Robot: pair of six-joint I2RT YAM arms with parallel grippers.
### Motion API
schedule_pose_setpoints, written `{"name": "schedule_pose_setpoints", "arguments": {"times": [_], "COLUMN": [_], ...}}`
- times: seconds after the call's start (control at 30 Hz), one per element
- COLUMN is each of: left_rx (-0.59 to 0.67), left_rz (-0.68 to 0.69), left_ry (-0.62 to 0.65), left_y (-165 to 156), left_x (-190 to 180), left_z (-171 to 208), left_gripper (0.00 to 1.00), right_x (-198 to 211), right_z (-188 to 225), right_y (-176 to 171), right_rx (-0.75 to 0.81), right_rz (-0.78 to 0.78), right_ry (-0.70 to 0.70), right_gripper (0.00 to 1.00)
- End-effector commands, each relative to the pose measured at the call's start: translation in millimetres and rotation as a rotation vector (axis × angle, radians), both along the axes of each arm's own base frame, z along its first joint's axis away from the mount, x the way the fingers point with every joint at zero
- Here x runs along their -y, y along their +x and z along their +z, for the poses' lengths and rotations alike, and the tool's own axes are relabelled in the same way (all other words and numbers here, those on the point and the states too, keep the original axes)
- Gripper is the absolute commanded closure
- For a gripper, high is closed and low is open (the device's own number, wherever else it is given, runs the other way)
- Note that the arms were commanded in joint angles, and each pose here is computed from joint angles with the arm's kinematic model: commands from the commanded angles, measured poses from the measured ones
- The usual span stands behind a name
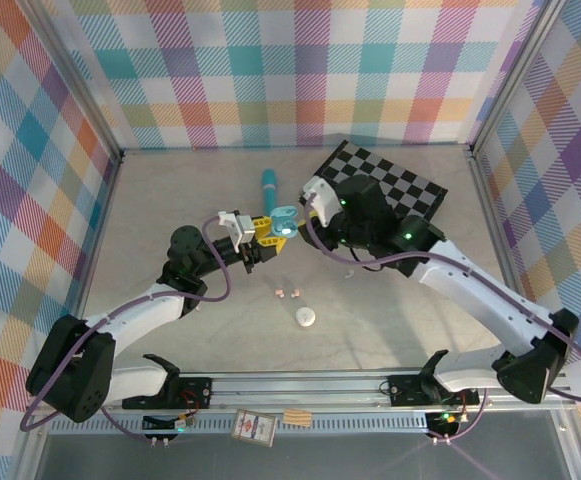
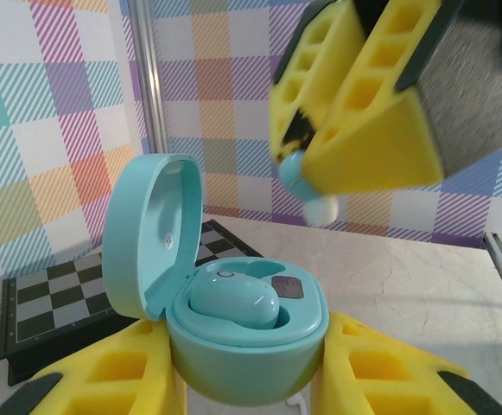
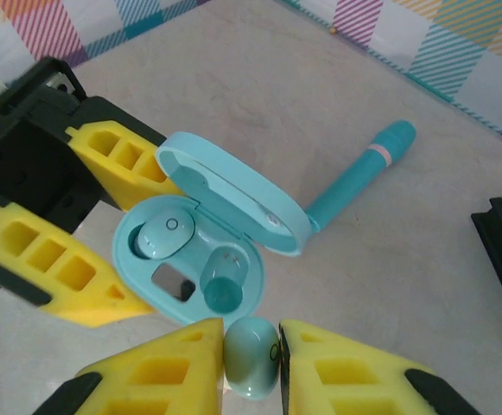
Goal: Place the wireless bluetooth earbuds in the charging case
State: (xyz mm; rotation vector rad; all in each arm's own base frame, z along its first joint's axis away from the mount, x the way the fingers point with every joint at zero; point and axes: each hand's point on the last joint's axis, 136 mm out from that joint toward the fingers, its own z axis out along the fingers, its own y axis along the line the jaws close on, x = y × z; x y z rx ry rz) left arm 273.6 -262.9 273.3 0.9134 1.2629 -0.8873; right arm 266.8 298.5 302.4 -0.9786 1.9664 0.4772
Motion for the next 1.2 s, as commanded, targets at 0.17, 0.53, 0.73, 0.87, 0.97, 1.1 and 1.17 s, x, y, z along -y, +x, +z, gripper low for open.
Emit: {"name": "schedule_pose_setpoints", "arguments": {"times": [0.17, 0.53, 0.73, 0.87, 0.97, 1.1, 1.17], "left_rx": [0.056, 0.061, 0.066, 0.068, 0.075, 0.080, 0.079], "left_rz": [-0.036, -0.047, -0.045, -0.041, -0.037, -0.041, -0.041], "left_ry": [-0.009, -0.031, -0.039, -0.043, -0.047, -0.053, -0.054], "left_y": [-6, -5, -5, -4, -4, -4, -4], "left_x": [6, 8, 8, 8, 7, 8, 8], "left_z": [14, 20, 23, 25, 27, 30, 30], "left_gripper": [0.72, 0.72, 0.72, 0.72, 0.72, 0.72, 0.72], "right_x": [-20, -22, -23, -24, -23, -23, -23], "right_z": [17, 10, 3, -4, -7, -12, -12], "right_y": [15, 10, 8, 7, 7, 7, 7], "right_rx": [0.115, 0.096, 0.083, 0.070, 0.063, 0.057, 0.056], "right_rz": [0.057, 0.082, 0.092, 0.096, 0.096, 0.095, 0.094], "right_ry": [-0.034, -0.036, -0.045, -0.056, -0.058, -0.067, -0.067], "right_gripper": [0.76, 0.76, 0.76, 0.76, 0.76, 0.76, 0.76]}}
